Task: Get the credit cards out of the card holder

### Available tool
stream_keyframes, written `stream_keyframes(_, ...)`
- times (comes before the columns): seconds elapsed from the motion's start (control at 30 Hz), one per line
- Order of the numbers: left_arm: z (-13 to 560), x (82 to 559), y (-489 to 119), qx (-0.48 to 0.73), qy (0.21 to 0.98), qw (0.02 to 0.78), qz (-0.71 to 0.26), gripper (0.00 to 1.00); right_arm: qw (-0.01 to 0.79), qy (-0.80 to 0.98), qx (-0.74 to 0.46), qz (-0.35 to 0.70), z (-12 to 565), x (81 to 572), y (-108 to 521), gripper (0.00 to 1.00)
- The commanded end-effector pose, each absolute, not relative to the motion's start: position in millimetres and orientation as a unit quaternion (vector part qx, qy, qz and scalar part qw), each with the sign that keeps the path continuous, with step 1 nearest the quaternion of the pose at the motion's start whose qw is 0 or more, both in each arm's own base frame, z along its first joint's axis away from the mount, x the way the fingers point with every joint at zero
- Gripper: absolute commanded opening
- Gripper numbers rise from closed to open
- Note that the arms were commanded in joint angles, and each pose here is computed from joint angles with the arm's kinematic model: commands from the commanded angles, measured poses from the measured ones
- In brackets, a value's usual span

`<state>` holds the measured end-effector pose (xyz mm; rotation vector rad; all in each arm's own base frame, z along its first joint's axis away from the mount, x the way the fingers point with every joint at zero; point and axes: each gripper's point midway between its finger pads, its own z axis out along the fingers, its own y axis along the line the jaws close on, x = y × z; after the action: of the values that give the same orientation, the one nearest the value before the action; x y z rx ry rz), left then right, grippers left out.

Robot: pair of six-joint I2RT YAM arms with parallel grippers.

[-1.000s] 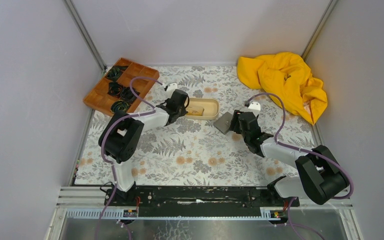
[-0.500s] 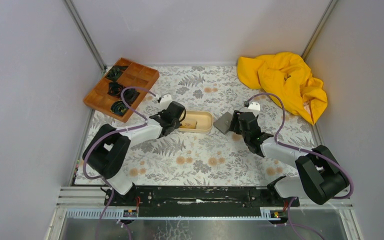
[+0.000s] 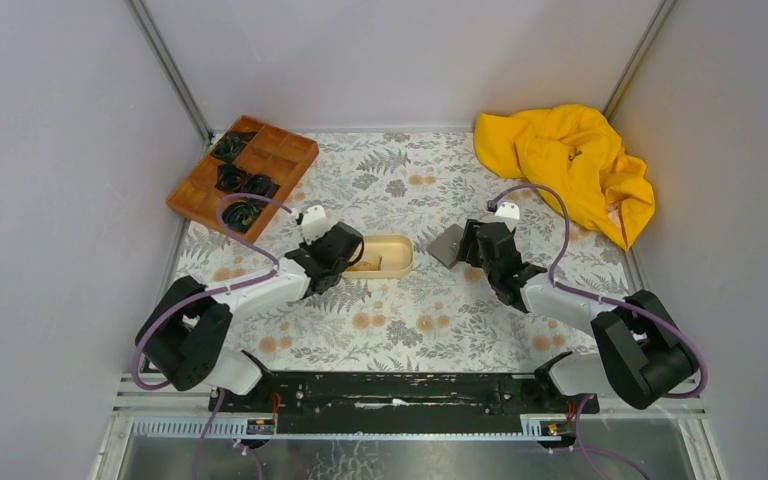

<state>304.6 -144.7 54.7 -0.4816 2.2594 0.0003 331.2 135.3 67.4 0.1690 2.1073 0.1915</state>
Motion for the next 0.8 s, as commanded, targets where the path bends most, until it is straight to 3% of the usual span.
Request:
stream_keyframes(0.0,58,306,-131,-0.23,0.874,0.427,0.017,0.26,0.502,0.857,0.068,0.092,83,343,144,0.66)
stream_keyframes(0.2,56,303,-128,-0.245,0.869,0.43,0.017,0.71,0.501,0.858,0.065,0.094,83,343,145,0.66)
stream_keyframes(0.23,61,303,-129,-0.249,0.864,0.438,0.013,0.79,0.5,0.859,0.061,0.097,82,342,147,0.62)
stream_keyframes(0.3,73,301,-129,-0.25,0.853,0.459,0.007,0.9,0.497,0.86,0.052,0.106,83,342,151,0.34)
stream_keyframes(0.37,87,300,-136,-0.244,0.846,0.475,-0.008,0.94,0.492,0.862,0.043,0.116,82,341,157,0.14)
stream_keyframes(0.43,99,299,-147,-0.228,0.844,0.485,-0.028,0.95,0.482,0.866,0.027,0.133,79,340,166,0.01)
stream_keyframes(0.57,110,294,-183,-0.175,0.856,0.481,-0.07,0.9,0.452,0.877,-0.017,0.161,71,336,191,0.0)
stream_keyframes(0.77,81,254,-230,-0.12,0.886,0.435,-0.109,0.83,0.413,0.893,-0.078,0.16,55,329,223,0.0)
